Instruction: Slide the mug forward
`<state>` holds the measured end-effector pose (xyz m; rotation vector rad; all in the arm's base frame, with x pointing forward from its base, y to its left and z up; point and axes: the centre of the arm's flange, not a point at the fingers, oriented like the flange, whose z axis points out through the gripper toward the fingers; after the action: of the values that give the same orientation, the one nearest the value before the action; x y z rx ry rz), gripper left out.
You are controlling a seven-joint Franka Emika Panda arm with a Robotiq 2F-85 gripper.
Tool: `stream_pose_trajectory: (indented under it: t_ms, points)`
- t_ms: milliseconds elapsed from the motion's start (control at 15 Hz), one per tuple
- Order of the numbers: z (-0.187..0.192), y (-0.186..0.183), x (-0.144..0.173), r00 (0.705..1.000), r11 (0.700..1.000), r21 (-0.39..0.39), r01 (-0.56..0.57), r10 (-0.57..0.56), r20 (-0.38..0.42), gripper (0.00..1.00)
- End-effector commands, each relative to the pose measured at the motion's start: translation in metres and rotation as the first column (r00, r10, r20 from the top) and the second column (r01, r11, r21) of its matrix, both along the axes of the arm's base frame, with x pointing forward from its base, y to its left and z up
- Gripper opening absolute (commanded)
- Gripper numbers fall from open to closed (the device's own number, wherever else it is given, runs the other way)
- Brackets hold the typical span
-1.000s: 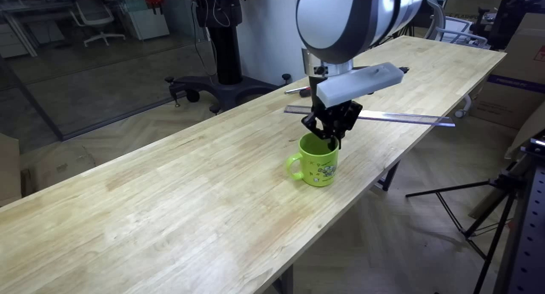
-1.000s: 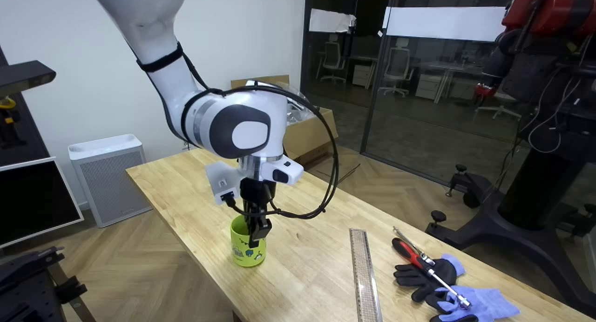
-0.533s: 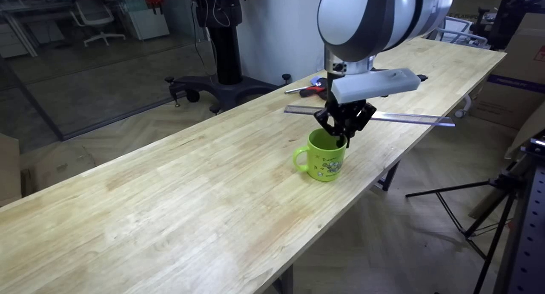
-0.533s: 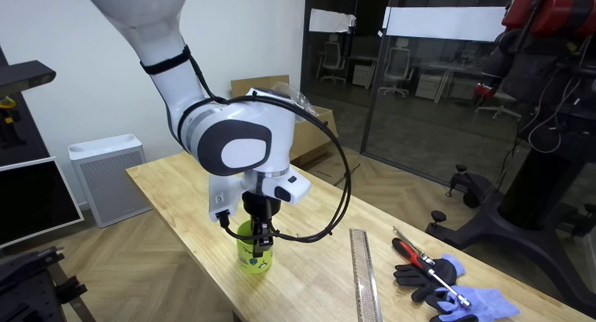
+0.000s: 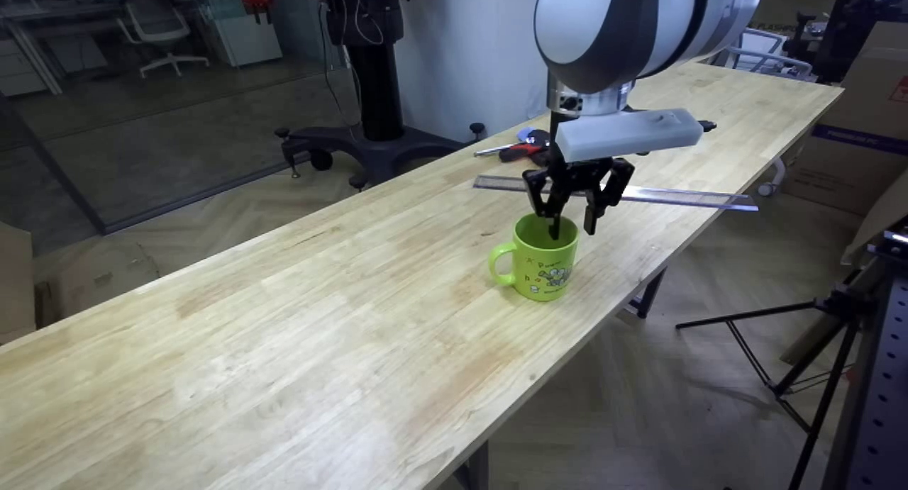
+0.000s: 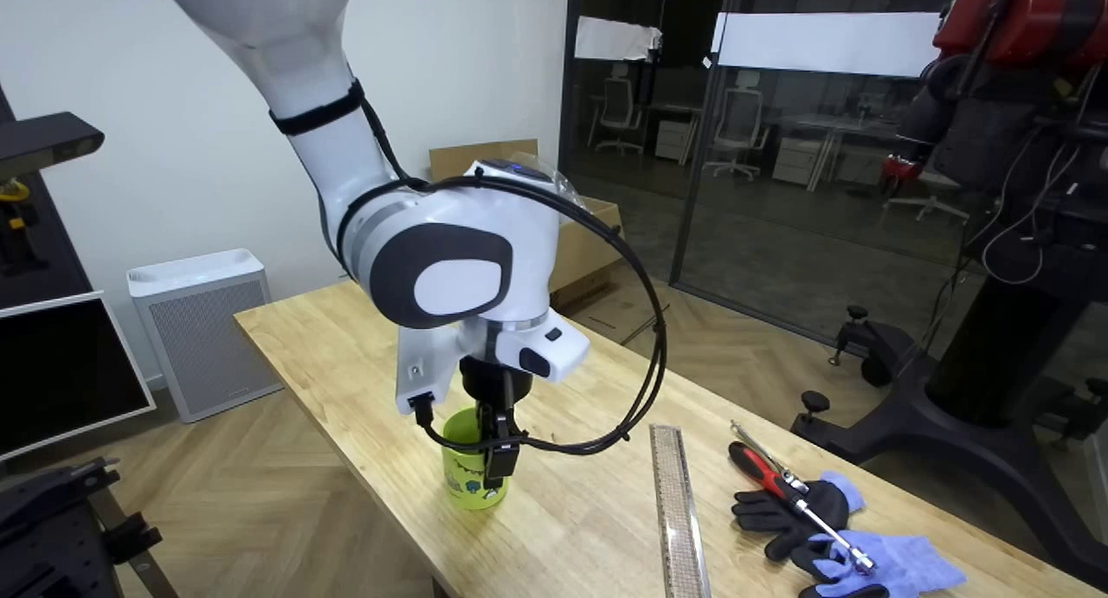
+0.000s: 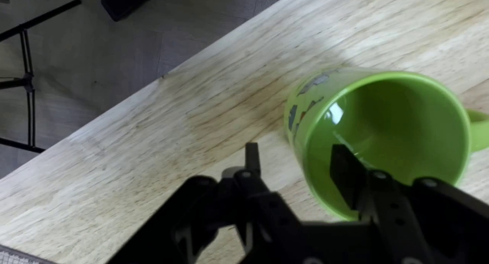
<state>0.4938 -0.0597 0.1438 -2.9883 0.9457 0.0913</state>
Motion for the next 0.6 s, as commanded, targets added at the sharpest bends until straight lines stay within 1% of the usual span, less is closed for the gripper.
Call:
stream_pose_trajectory:
  t_ms: [0,67,133,200,400,533]
  points:
    - [0.030,0.008,-0.011,0.999,1.000,-0.028,0.004,-0.003,0.040,0.83]
    - [0.035,0.010,-0.013,0.999,0.999,-0.033,0.001,0.000,0.048,0.91]
    - [0.041,0.014,-0.016,0.998,0.999,-0.040,-0.003,0.006,0.056,0.97]
    - [0.047,0.017,-0.018,0.998,0.999,-0.048,-0.010,0.013,0.062,0.99]
    - [0.065,0.027,-0.026,0.996,0.998,-0.066,-0.017,0.023,0.082,1.00]
    - [0.079,0.035,-0.034,0.995,0.998,-0.067,0.000,0.007,0.095,1.00]
